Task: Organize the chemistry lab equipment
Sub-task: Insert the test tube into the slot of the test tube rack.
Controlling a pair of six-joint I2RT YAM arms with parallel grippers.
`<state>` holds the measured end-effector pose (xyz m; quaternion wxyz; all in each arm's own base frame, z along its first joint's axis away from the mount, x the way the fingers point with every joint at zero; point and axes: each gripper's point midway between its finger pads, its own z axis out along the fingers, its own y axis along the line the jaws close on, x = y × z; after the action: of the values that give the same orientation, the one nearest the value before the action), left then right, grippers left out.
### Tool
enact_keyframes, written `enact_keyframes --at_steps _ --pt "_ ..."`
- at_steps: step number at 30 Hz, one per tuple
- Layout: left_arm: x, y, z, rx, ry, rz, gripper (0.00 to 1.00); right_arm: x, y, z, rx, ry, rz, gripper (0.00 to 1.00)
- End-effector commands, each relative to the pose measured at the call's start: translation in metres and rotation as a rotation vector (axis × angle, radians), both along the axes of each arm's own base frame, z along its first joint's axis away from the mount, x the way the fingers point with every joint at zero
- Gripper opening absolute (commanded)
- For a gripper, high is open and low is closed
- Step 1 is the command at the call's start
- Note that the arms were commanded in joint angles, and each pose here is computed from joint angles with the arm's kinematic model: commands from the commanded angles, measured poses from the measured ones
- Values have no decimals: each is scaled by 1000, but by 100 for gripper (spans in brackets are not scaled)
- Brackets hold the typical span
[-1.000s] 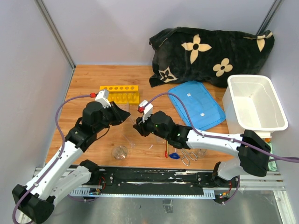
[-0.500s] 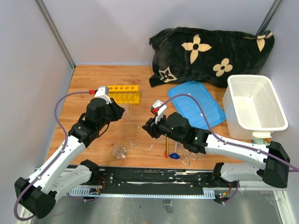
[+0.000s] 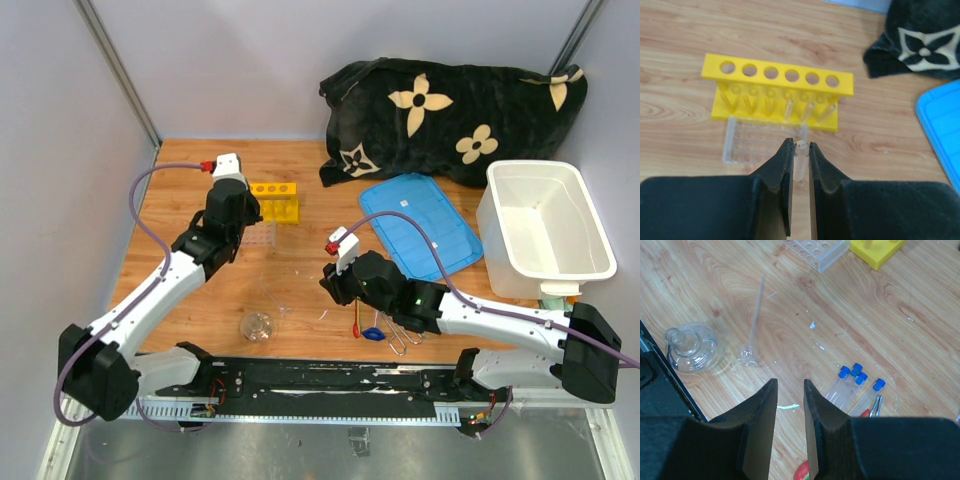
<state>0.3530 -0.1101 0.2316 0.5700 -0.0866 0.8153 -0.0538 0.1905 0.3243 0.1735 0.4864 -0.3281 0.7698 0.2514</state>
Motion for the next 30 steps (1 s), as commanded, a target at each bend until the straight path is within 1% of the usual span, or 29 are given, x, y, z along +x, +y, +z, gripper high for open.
enact_keyframes --at_steps 1,5,11,19,30 --pt "32 20 19 35 -72 80 0 -1 -6 -1 -25 -36 -10 28" --pt "49 35 9 7 -59 94 0 5 -10 -2 -38 -48 -24 28" --pt "67 49 0 12 -54 117 0 13 -12 -4 -45 -51 -32 28" --pt "92 49 -15 14 -40 112 0 25 -12 -9 -44 -23 -43 28" --pt "120 49 -29 16 -32 111 0 48 -27 -11 -30 6 -88 28"
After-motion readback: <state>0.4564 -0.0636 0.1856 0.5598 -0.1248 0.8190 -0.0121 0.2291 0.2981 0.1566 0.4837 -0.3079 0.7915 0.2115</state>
